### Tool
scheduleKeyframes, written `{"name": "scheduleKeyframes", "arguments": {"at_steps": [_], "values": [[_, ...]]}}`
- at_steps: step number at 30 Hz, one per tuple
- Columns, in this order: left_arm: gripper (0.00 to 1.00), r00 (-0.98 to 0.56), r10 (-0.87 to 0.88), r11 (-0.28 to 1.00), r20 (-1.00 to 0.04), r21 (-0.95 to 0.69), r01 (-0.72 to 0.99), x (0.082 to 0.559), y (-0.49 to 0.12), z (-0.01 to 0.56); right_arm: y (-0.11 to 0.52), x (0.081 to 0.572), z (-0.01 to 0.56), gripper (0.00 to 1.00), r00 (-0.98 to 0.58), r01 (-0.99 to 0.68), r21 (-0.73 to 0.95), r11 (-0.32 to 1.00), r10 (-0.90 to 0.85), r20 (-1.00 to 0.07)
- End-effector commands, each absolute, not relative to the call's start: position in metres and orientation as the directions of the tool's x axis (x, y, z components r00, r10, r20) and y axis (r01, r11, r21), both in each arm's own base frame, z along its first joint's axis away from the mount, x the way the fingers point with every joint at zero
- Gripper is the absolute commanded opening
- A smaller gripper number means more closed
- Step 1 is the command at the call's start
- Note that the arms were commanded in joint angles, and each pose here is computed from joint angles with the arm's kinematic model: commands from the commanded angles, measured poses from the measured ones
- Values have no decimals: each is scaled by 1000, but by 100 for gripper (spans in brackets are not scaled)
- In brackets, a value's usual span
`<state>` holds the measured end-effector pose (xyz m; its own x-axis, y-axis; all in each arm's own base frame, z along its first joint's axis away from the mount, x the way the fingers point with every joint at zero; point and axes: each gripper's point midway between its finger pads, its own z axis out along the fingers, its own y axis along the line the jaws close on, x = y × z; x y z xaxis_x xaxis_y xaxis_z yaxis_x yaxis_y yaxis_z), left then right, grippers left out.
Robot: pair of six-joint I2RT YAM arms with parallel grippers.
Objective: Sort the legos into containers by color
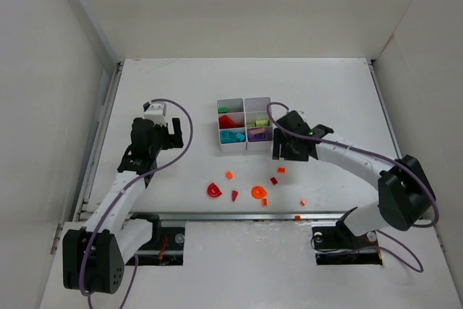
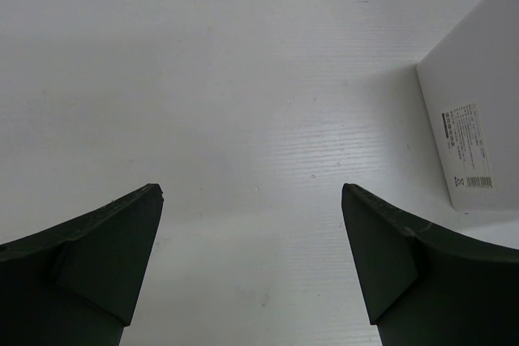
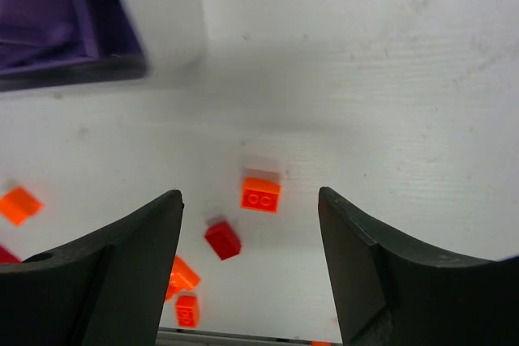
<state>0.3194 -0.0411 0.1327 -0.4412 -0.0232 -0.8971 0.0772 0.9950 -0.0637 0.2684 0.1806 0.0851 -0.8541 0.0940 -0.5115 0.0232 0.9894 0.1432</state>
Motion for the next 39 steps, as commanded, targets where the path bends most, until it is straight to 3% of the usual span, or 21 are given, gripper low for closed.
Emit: {"name": "scheduleKeyframes", "arguments": {"at_steps": [1,6,14,24,27,28,32,34,39], "values": [[91,-402,-44,993,-915,-85,84,321,-43,142,184,268,76,73,-870,32,169,985,110,-480],[91,-394,-54,992,-917,-94,81,321,-43,145,186,262,44,70,-912,-1,125,992,50,-408],[91,-403,-53,992,-914,-93,80,320,-43,143,177,254,36,60,-910,53,82,995,82,-406],[91,-403,-53,992,-914,-93,80,320,-43,143,183,240,19,58,-930,41,78,996,67,-363],[91,-403,-53,992,-914,-93,80,320,-43,143,185,238,19,45,-930,32,78,996,58,-363],[91,-403,-53,992,-914,-93,80,320,-43,143,185,238,19,32,-930,32,78,996,58,-363],[91,-403,-53,992,-914,-93,80,320,-43,143,181,248,30,7,-908,56,58,997,75,-412],[91,-404,-53,991,-913,-98,90,320,-45,143,177,258,50,1,-883,73,41,996,84,-462],[91,-405,-62,989,-912,-110,95,320,-47,140,178,291,131,0,-766,32,20,999,37,-642]]}}
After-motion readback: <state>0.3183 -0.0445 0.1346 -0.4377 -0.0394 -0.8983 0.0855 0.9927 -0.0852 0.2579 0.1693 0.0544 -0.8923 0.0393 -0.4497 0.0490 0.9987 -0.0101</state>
